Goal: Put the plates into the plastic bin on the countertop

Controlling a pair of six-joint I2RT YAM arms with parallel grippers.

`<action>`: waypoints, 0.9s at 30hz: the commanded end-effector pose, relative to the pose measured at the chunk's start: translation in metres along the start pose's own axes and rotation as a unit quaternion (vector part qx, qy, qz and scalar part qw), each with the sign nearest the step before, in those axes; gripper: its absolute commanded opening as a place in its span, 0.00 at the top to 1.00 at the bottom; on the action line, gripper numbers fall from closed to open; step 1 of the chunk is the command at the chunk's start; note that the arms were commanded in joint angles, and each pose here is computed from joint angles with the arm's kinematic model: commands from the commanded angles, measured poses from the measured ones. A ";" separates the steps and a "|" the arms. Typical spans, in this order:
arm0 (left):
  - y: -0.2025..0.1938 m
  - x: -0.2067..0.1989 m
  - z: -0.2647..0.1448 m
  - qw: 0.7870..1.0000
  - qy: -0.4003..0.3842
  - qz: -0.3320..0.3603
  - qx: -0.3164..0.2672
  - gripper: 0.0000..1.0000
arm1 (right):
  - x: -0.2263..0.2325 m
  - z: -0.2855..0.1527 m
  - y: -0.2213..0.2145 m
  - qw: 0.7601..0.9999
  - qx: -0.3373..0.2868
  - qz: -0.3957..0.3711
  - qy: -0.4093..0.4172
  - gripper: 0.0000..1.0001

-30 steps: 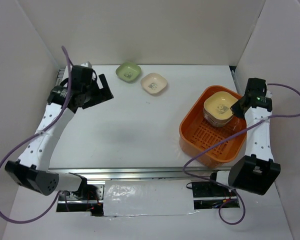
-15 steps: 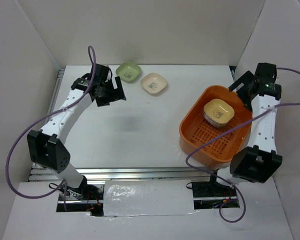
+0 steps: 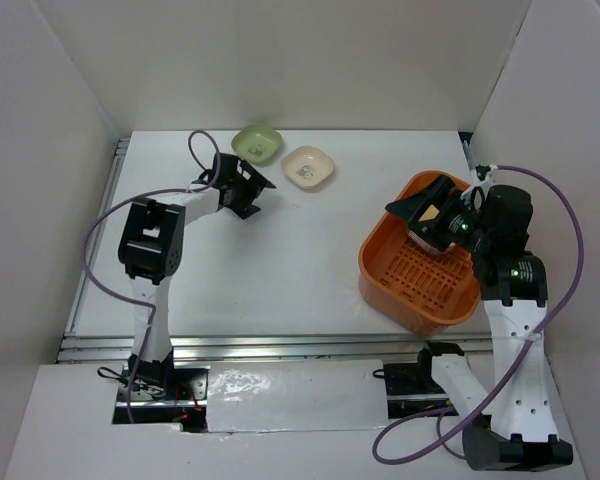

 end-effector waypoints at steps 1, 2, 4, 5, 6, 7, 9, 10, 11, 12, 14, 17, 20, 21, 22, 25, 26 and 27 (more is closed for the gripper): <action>0.001 -0.061 0.021 0.992 -0.120 -0.037 -0.029 0.01 | 0.010 -0.003 -0.015 0.999 0.021 -0.006 0.045 0.00; -0.003 -0.058 0.034 0.991 -0.118 -0.043 -0.037 0.01 | 0.012 -0.008 -0.020 0.999 0.021 -0.009 0.049 0.00; -0.005 -0.058 0.043 0.991 -0.108 -0.069 -0.047 0.01 | 0.012 -0.011 -0.027 0.998 0.028 -0.008 0.050 0.00; -0.011 -0.049 0.054 0.993 -0.078 -0.073 -0.057 0.01 | 0.011 -0.015 -0.030 0.998 0.027 -0.009 0.047 0.00; -0.014 -0.059 0.055 0.993 -0.077 -0.072 -0.057 0.01 | 0.012 -0.017 -0.031 0.998 0.026 -0.009 0.048 0.00; -0.015 -0.062 0.058 0.993 -0.063 -0.068 -0.074 0.01 | 0.014 -0.020 -0.032 0.998 0.024 -0.011 0.051 0.00; -0.022 -0.067 0.071 0.995 -0.014 -0.051 -0.089 0.01 | 0.016 -0.025 -0.033 0.998 0.029 -0.010 0.054 0.00; -0.026 -0.068 0.078 0.995 0.000 -0.046 -0.090 0.01 | 0.021 -0.029 -0.031 0.998 0.024 -0.015 0.059 0.00; -0.039 -0.042 0.095 0.994 0.065 -0.038 -0.080 0.02 | 0.024 -0.031 -0.036 0.997 0.038 -0.018 0.062 0.00; -0.034 -0.064 0.092 0.993 0.053 -0.037 -0.095 0.04 | 0.026 -0.034 -0.034 0.997 0.034 -0.021 0.060 0.00; -0.044 -0.041 0.103 0.988 0.117 -0.044 -0.094 0.15 | 0.032 -0.041 -0.032 0.997 0.032 -0.029 0.065 0.00; -0.048 -0.034 0.099 0.981 0.149 -0.062 -0.108 0.60 | 0.040 -0.047 -0.028 0.996 0.027 -0.036 0.073 0.00; -0.052 -0.023 0.093 0.980 0.161 -0.063 -0.103 0.95 | 0.046 -0.048 -0.022 0.996 0.024 -0.041 0.079 0.00; -0.052 -0.023 0.091 0.980 0.163 -0.061 -0.099 1.00 | 0.047 -0.048 -0.020 0.996 0.022 -0.043 0.080 0.00; -0.051 -0.026 0.085 0.980 0.167 -0.059 -0.092 1.00 | 0.046 -0.043 -0.018 0.996 0.025 -0.045 0.078 0.00; -0.053 -0.059 0.043 0.982 0.153 0.006 -0.113 1.00 | 0.038 -0.022 -0.012 0.996 0.039 -0.042 0.066 0.00; -0.051 -0.081 0.010 0.982 0.133 0.043 -0.128 1.00 | 0.036 -0.016 -0.011 0.996 0.044 -0.041 0.059 0.00; -0.052 -0.087 -0.007 0.979 0.134 0.065 -0.141 1.00 | 0.038 -0.011 -0.008 0.996 0.049 -0.044 0.055 0.00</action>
Point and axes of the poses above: each gripper's point midway between its finger pads, its own z axis out along the fingers, its own x axis along the line the jaws close on, y = z × x, the point moved 6 cm from there along -z, back along the fingers, and after that the axes turned 6 degrees about -z, right-handed, at the moved point
